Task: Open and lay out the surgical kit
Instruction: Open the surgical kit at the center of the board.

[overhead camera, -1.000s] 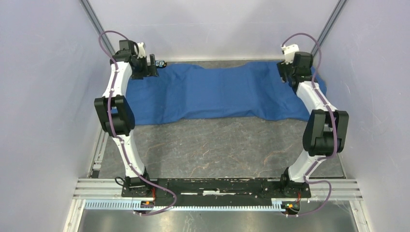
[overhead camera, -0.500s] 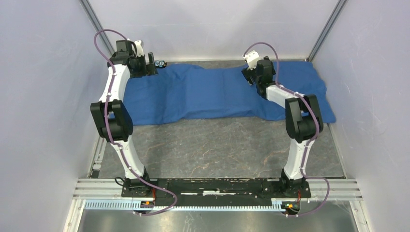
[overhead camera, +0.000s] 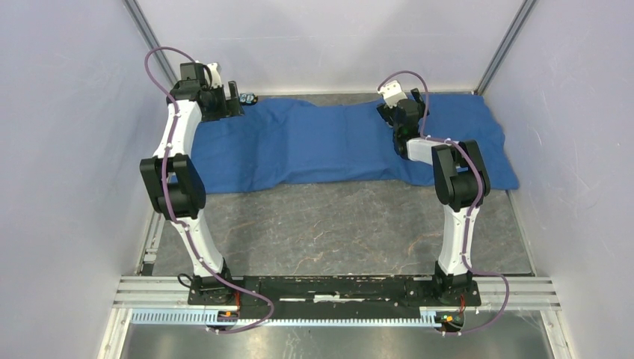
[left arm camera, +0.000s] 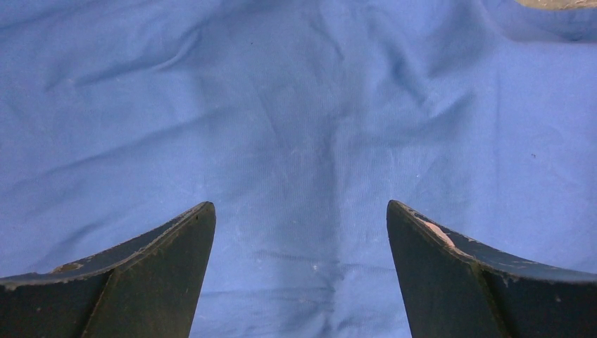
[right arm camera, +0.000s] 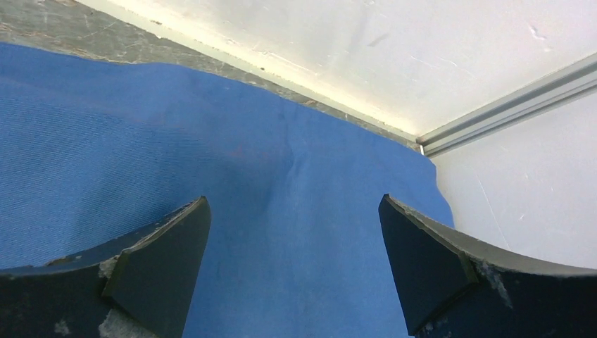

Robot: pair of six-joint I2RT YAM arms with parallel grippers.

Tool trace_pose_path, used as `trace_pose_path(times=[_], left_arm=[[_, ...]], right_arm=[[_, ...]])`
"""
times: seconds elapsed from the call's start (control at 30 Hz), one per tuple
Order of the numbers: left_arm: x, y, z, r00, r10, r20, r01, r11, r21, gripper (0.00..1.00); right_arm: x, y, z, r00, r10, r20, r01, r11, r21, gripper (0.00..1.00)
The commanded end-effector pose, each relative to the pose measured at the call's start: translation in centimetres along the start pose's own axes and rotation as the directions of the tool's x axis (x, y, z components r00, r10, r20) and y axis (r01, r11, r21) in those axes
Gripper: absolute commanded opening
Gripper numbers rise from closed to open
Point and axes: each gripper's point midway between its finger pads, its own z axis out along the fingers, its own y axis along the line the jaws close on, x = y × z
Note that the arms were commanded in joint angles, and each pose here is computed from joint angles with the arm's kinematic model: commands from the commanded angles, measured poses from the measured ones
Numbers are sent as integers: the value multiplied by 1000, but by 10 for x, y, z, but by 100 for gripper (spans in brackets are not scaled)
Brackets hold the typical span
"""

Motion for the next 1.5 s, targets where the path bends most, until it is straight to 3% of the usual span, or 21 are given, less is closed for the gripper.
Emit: trace_pose_path(times=[0.0, 0.43, 1.23, 1.47], left_arm=[[-17, -5, -9, 998, -15, 65, 15, 1000, 4, 97], [-22, -8, -16, 997, -6, 82, 5, 1000, 10, 98], [-25, -5, -16, 997, 13, 81, -12, 1000, -4, 99], [-21, -2, -10, 998, 16, 67, -15, 1000, -11, 99]], right_arm=[[34, 0, -3, 997, -45, -55, 46, 999, 29, 98], [50, -13, -12, 995, -40, -91, 45, 998, 54, 98], [105, -90, -9, 989, 44, -142, -26, 992, 126, 98], [104, -93, -9, 991, 46, -125, -33, 995, 98, 98]])
